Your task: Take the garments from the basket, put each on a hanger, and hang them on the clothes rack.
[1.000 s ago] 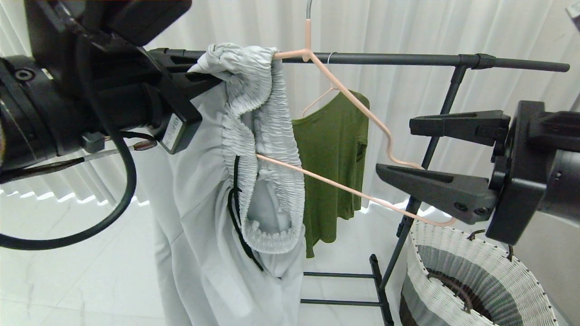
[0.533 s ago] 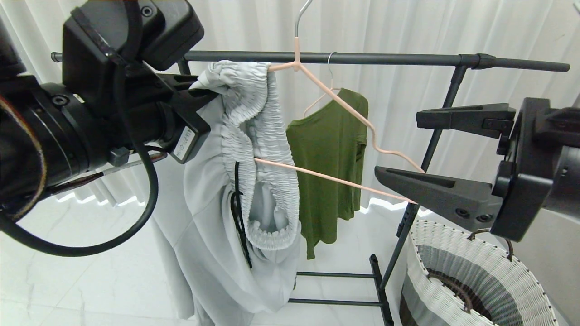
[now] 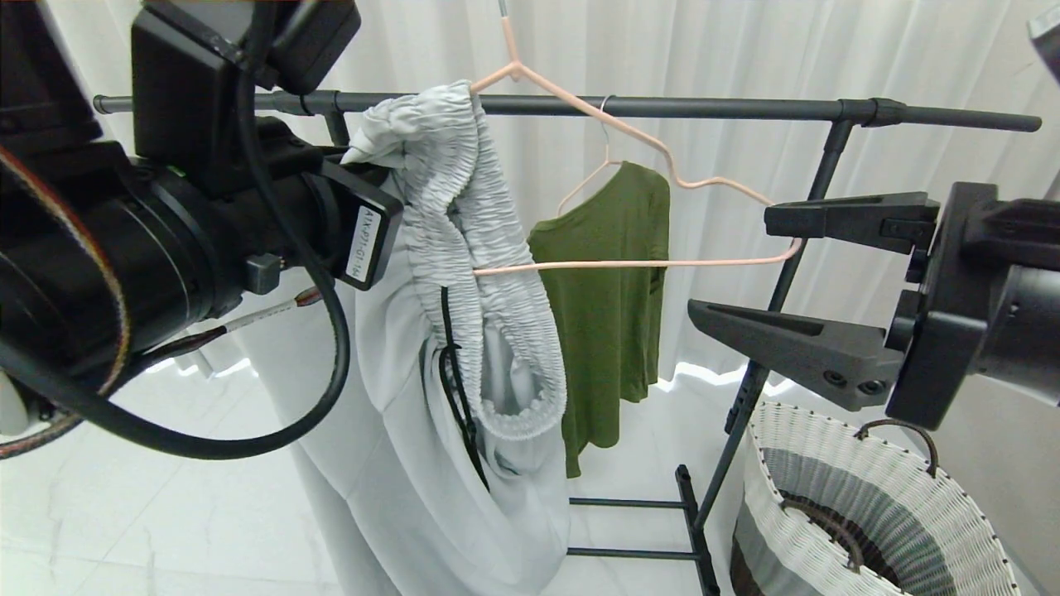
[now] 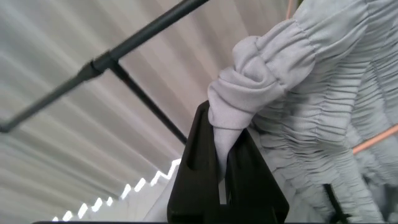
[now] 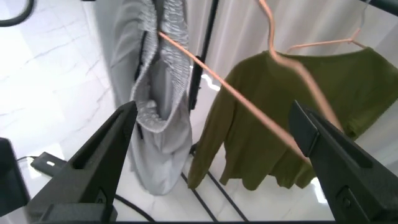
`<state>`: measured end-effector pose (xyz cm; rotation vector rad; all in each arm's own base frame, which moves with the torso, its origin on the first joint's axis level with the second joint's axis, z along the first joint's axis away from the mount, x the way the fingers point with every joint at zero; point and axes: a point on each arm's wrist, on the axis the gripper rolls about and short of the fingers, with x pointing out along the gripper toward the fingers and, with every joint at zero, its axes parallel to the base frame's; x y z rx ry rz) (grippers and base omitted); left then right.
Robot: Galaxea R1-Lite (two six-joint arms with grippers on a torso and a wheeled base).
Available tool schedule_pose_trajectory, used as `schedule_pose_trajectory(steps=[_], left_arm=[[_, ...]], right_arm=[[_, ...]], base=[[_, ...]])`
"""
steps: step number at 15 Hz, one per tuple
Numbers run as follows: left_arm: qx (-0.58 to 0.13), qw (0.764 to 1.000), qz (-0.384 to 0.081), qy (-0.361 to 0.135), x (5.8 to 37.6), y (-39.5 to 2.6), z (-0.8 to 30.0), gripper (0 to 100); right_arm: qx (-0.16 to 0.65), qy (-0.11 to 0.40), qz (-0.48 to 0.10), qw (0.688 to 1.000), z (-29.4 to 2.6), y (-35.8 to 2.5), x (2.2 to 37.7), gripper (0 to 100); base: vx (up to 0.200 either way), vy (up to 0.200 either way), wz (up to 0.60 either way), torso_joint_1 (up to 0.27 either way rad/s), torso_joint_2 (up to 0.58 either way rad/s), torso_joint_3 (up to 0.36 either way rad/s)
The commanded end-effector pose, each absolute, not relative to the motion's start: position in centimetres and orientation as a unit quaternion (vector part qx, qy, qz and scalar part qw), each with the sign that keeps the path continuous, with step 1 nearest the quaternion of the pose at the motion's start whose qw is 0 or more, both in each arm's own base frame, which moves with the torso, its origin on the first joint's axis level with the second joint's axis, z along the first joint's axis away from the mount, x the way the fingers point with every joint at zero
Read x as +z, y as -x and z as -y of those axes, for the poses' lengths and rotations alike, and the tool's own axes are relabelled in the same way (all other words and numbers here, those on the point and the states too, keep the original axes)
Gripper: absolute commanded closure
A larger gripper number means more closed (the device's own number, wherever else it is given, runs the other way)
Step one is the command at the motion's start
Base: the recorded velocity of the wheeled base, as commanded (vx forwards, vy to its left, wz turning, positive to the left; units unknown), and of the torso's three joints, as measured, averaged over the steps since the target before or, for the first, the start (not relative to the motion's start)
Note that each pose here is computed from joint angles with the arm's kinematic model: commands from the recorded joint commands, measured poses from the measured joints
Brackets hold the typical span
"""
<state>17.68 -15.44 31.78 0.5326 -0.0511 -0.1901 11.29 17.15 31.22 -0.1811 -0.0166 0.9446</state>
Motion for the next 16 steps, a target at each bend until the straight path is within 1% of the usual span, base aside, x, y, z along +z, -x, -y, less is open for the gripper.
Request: schedule_pose_trajectory(steps=[1, 2, 4, 5, 6, 8, 10, 14, 16], left_arm=[[-0.099, 0.960, 0.022, -0.262, 31.6, -18.0, 16.1, 100], [-0.098, 0.961, 0.028, -0.257, 32.0, -18.0, 16.1, 100], [-0.094, 0.965, 0.041, -0.242, 33.1, -18.4, 16.5, 100], [-0.093, 0.968, 0.046, -0.230, 33.6, -18.7, 16.8, 100], [-0.092, 0.968, 0.050, -0.226, 34.0, -18.7, 16.9, 100], [-0.094, 0.970, 0.056, -0.219, 34.4, -18.8, 17.1, 100], [-0.096, 0.971, 0.059, -0.211, 34.7, -18.7, 17.2, 100], [-0.111, 0.971, 0.063, -0.202, 34.8, -18.0, 17.6, 100], [-0.111, 0.971, 0.065, -0.201, 34.9, -18.0, 17.6, 100]], right_arm=[[0.454, 0.089, 0.005, 0.887, -17.2, -11.4, 31.1, 0], [0.453, 0.090, 0.000, 0.887, -17.3, -11.4, 30.8, 0], [0.453, 0.096, -0.027, 0.886, -17.7, -11.7, 29.3, 0], [0.451, 0.077, -0.054, 0.888, -18.5, -12.3, 28.5, 0], [0.449, 0.062, -0.067, 0.889, -19.3, -12.8, 28.1, 0], [0.434, 0.034, -0.067, 0.898, -21.2, -14.0, 27.3, 0], [0.413, 0.015, -0.088, 0.907, -22.6, -14.9, 26.2, 0], [0.379, 0.007, -0.120, 0.918, -23.7, -16.0, 24.5, 0], [0.366, -0.005, -0.120, 0.923, -23.9, -16.3, 24.6, 0]], base=[[0.000, 0.000, 0.00, 0.000, 0.00, 0.000], [0.000, 0.000, 0.00, 0.000, 0.00, 0.000], [0.000, 0.000, 0.00, 0.000, 0.00, 0.000], [0.000, 0.000, 0.00, 0.000, 0.00, 0.000], [0.000, 0.000, 0.00, 0.000, 0.00, 0.000], [0.000, 0.000, 0.00, 0.000, 0.00, 0.000], [0.000, 0.000, 0.00, 0.000, 0.00, 0.000], [0.000, 0.000, 0.00, 0.000, 0.00, 0.000], [0.000, 0.000, 0.00, 0.000, 0.00, 0.000]])
